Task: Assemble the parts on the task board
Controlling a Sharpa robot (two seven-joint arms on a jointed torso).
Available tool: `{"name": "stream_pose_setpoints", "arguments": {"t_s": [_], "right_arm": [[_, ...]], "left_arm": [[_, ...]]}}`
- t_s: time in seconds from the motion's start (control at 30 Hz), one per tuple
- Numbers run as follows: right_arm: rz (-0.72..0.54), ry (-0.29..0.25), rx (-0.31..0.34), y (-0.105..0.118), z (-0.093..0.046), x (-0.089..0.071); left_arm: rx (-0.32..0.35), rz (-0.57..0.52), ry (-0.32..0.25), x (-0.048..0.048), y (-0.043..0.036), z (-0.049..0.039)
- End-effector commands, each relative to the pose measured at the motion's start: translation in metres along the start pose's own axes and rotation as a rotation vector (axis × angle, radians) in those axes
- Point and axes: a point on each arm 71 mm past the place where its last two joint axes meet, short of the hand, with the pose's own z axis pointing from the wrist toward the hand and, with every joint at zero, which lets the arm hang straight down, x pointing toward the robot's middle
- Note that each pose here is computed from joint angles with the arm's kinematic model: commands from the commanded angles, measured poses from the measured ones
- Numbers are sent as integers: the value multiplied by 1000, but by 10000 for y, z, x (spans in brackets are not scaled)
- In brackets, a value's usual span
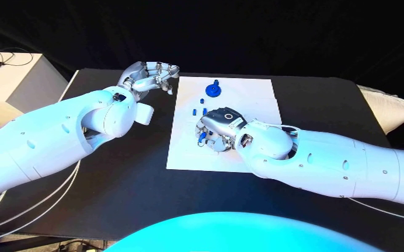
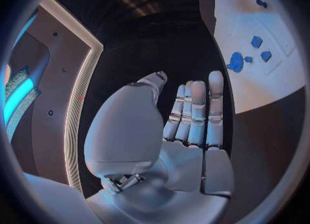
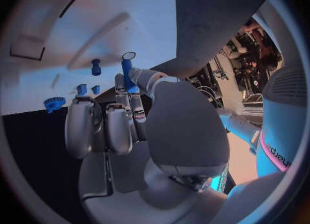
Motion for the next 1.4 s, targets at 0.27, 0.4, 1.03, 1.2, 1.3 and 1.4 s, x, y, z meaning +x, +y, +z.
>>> {"name": "stream_pose_setpoints", "arguments": {"t_s": [0.27, 0.4, 1.03, 1.2, 1.3, 1.4], "right_arm": [[-15, 24, -8, 36, -16, 53], [-15, 26, -10, 43, -20, 62], [-38, 39, -3, 42, 2, 132], [-49, 43, -1, 50, 9, 158], [-52, 48, -3, 57, 12, 175], [-45, 53, -10, 65, 14, 190]], "left_arm": [[4, -8, 9, 14, -7, 3], [4, -8, 9, 13, -7, 3], [2, -7, 8, 3, -8, -4], [2, -6, 8, 0, -8, -6], [1, -6, 8, -2, -8, -7], [1, -6, 7, -4, -8, -7]]}}
